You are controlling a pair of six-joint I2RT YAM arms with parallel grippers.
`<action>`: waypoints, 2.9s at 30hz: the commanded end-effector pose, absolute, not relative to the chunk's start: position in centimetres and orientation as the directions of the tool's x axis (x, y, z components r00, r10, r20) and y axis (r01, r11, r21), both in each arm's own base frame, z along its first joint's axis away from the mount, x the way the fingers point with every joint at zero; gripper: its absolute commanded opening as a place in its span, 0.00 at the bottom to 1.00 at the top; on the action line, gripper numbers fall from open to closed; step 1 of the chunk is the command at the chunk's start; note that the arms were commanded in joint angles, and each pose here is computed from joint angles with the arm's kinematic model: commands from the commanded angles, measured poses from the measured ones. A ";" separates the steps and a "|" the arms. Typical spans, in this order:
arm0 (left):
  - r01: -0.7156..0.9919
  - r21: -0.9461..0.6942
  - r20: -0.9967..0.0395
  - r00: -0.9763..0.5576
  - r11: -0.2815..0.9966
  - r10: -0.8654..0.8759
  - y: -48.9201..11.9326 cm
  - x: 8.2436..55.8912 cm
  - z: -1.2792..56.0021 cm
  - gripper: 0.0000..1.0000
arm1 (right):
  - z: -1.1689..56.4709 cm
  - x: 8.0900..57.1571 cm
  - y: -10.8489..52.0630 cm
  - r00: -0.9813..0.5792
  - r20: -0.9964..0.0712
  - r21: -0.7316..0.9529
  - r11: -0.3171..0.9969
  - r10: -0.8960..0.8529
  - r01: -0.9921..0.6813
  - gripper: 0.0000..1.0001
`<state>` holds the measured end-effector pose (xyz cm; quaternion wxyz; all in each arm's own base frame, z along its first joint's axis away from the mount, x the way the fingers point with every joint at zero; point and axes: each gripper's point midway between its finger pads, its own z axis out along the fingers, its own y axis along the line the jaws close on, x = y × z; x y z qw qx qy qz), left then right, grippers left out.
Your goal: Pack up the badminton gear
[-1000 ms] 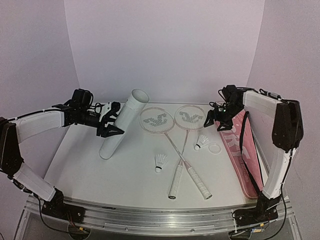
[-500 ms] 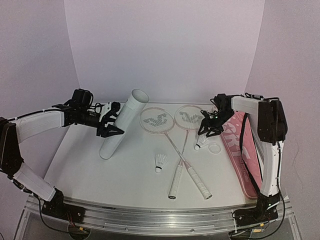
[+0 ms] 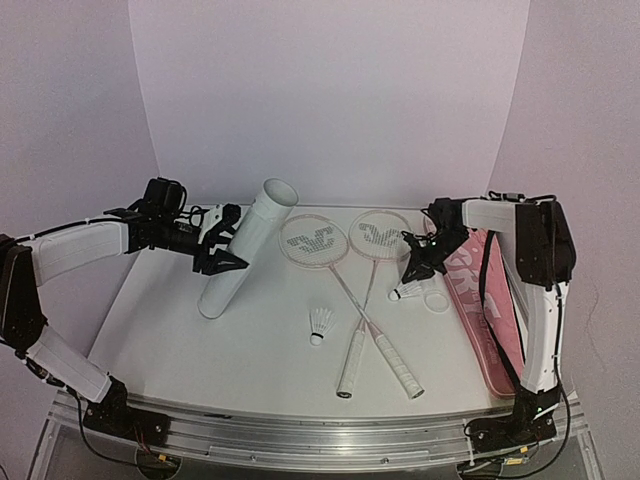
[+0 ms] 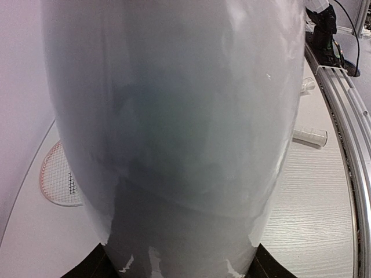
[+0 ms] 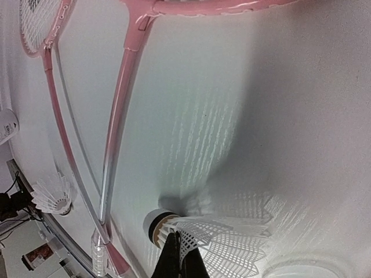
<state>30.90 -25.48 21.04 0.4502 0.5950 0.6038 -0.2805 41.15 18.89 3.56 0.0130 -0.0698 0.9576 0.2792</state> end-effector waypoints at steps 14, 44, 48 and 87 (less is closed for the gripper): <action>0.983 0.142 -0.885 0.073 0.118 0.460 -25.7 30.4 20.9 0.29 | 41.9 33.9 35.8 -0.351 -0.887 0.095 0.627 -0.298 -0.773 0.00; 0.982 0.140 -0.905 0.076 0.124 0.418 -26.0 30.5 22.1 0.29 | 40.4 28.9 46.8 -0.347 -0.880 0.228 0.352 -0.325 -0.908 0.62; 0.982 0.125 -0.913 0.059 0.139 0.403 -26.1 30.7 22.6 0.28 | 45.4 29.1 44.8 -0.352 -0.915 0.270 0.349 -0.197 -0.897 0.70; 0.979 0.084 -0.927 0.008 0.187 0.376 -25.0 30.9 22.9 0.29 | 4.4 29.2 40.0 -0.819 -0.127 0.657 0.571 -0.560 -0.492 0.59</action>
